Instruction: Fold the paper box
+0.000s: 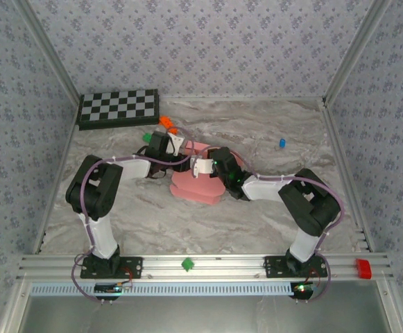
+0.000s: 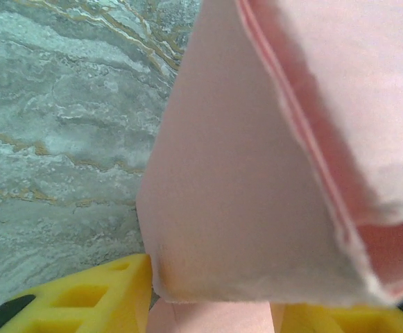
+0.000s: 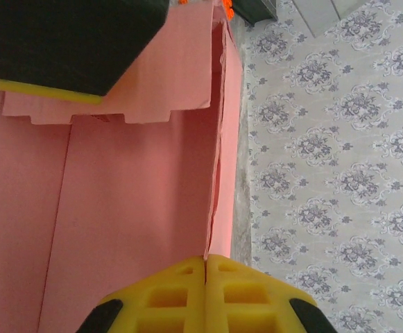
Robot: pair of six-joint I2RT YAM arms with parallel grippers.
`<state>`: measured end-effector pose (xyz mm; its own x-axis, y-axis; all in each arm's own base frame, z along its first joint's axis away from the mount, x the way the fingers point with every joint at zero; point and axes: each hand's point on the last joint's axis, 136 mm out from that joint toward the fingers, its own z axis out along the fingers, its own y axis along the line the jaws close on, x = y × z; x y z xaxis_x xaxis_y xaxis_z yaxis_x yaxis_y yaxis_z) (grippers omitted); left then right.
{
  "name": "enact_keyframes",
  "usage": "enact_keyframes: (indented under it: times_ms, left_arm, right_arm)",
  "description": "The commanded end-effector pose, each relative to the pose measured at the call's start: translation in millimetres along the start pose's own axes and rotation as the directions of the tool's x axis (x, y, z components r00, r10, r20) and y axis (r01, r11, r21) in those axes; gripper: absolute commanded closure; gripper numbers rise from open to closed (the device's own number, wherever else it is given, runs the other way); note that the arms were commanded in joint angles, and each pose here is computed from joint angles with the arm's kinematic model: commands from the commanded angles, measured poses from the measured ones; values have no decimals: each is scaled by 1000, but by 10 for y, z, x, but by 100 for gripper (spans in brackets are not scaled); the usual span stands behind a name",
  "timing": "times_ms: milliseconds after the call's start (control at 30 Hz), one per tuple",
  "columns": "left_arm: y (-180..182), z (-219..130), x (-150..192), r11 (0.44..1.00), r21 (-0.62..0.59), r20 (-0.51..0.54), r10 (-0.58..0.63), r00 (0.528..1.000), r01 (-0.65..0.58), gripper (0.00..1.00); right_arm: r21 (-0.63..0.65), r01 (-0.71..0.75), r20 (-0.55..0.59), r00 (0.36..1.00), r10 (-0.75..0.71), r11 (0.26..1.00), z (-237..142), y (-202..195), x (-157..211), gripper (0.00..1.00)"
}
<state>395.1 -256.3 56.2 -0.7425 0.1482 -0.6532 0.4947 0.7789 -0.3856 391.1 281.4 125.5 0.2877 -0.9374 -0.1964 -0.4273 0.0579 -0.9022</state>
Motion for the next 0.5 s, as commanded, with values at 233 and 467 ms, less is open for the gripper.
enact_keyframes:
  times_ms: [233,467]
  left_arm:
    - [-21,-17,-329,1000,-18,110,-4,994,6,59]
    - [13,-18,-386,999,-46,143,-9,990,16,59]
  right_arm:
    - [-33,23,9,1000,-23,999,28,115,-68,100]
    - [-40,22,10,1000,-22,999,41,148,-84,100]
